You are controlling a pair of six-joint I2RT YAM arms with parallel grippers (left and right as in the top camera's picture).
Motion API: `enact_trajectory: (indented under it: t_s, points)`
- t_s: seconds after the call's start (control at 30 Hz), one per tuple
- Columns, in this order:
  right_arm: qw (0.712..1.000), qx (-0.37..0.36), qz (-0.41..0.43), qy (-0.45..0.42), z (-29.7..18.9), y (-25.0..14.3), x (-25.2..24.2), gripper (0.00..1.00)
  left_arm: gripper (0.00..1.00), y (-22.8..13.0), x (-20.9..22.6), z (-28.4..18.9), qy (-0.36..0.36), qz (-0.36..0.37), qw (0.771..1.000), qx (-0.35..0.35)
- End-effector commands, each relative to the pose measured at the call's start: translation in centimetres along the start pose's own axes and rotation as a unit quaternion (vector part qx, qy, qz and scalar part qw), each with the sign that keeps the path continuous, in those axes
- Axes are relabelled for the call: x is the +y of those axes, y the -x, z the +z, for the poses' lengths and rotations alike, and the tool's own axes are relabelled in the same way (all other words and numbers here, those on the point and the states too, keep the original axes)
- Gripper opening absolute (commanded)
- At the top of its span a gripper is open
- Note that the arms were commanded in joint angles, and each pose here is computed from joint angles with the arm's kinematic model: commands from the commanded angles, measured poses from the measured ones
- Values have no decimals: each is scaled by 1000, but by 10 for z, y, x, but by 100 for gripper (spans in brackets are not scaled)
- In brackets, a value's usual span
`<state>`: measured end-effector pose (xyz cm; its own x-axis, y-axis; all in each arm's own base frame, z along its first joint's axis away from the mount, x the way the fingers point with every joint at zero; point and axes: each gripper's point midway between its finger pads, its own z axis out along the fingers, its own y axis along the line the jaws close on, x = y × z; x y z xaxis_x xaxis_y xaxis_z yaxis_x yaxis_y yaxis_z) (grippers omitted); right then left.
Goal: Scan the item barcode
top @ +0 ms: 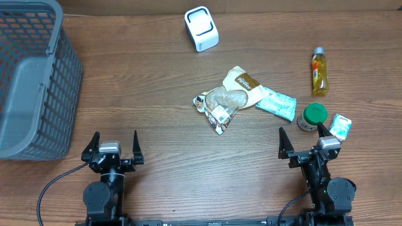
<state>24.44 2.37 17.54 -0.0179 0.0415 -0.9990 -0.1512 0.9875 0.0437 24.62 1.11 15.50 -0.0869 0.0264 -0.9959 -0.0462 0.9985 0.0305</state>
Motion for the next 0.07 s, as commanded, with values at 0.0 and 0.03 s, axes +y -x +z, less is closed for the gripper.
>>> enact_trajectory:
  t_s: [0.0,0.03]
  points:
    - [1000,-1,2,-8,0,-2,-3,100,99,1,-2,0,-6,8,1000,-4]
    - [1000,-1,2,-8,0,-2,-3,100,100,1,-2,0,-6,8,1000,-4]
